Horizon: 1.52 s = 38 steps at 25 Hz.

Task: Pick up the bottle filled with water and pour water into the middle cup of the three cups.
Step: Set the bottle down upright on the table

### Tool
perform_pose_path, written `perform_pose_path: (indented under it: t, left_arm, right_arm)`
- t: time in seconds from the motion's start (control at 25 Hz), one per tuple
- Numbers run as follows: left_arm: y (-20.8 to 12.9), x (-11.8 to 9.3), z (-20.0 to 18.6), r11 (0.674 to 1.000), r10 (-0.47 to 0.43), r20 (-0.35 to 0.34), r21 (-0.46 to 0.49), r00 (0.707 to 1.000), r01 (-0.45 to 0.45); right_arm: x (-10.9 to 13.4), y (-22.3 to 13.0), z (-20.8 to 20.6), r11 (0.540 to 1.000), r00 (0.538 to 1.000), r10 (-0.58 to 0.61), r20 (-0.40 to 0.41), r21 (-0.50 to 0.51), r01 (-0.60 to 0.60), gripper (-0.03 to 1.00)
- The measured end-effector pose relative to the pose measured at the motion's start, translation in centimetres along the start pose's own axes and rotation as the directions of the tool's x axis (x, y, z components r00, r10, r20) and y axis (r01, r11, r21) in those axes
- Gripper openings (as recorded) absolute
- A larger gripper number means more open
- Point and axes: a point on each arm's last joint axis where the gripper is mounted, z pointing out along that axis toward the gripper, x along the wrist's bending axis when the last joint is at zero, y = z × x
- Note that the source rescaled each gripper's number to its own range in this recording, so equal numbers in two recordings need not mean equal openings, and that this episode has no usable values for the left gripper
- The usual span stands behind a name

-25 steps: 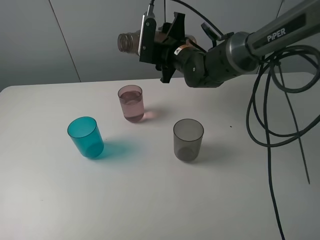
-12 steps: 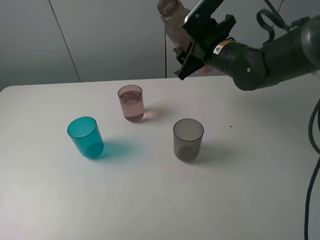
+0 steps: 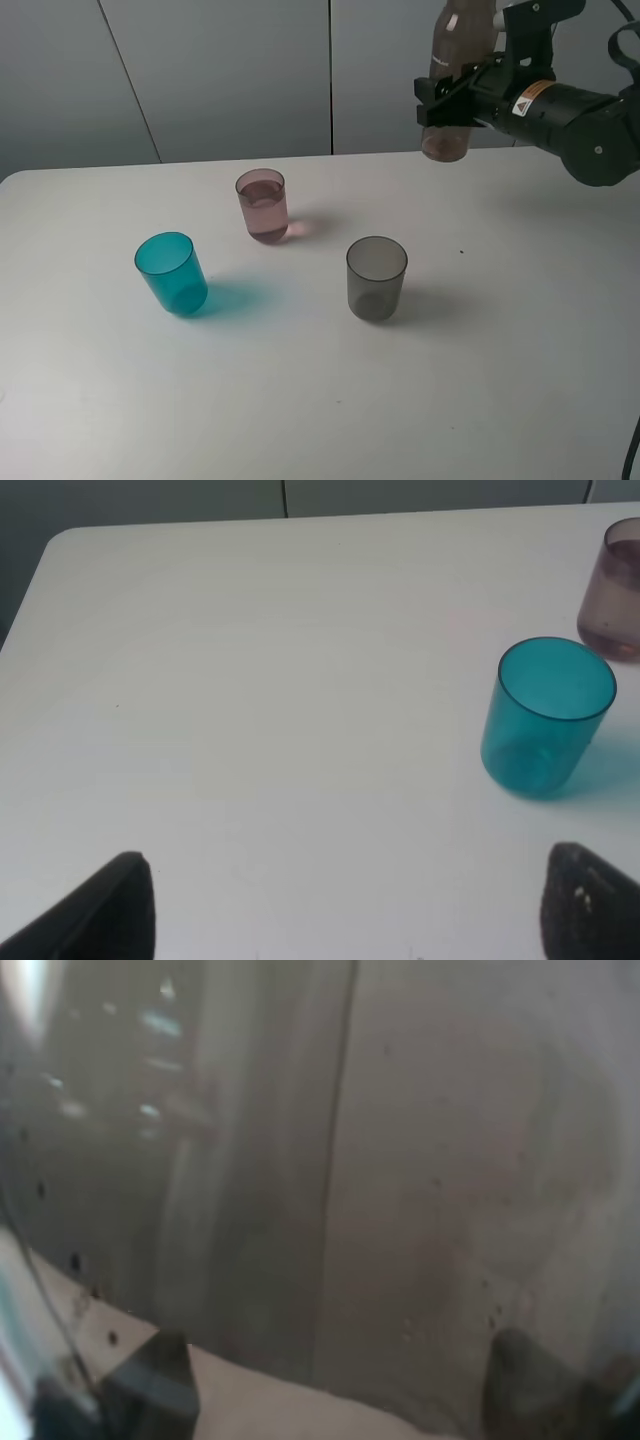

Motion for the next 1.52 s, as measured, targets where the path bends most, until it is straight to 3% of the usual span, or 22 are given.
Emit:
perform_pose_path:
  t: [0.24, 0.44, 0.6, 1.12, 1.52]
  left_arm:
    - [0.0, 0.0, 0.0, 1.000, 0.000, 0.000, 0.000, 1.000, 0.000]
    - [0.0, 0.0, 0.0, 1.000, 0.000, 0.000, 0.000, 1.000, 0.000]
    - [0.0, 0.0, 0.0, 1.000, 0.000, 0.000, 0.000, 1.000, 0.000]
    - [0.0, 0.0, 0.0, 1.000, -0.003, 0.000, 0.000, 1.000, 0.003]
    - [0.0, 0.0, 0.0, 1.000, -0.003, 0.000, 0.000, 1.000, 0.003]
  right_arm:
    - [-0.6, -4.2, 1.4, 0.998, 0.999, 0.041, 0.001, 0.046, -0.041, 0.00]
    - [-1.0, -7.2, 2.3, 0.995, 0.995, 0.097, 0.025, -0.026, -0.096, 0.00]
    - [-0.8, -9.1, 2.6, 0.997, 0.996, 0.080, 0.025, -0.021, -0.079, 0.00]
    - [-0.9, -11.0, 2.7, 0.996, 0.997, 0.052, 0.048, 0.076, -0.056, 0.00]
    - [-0.9, -11.0, 2.7, 0.995, 0.998, 0.050, 0.048, 0.080, -0.054, 0.00]
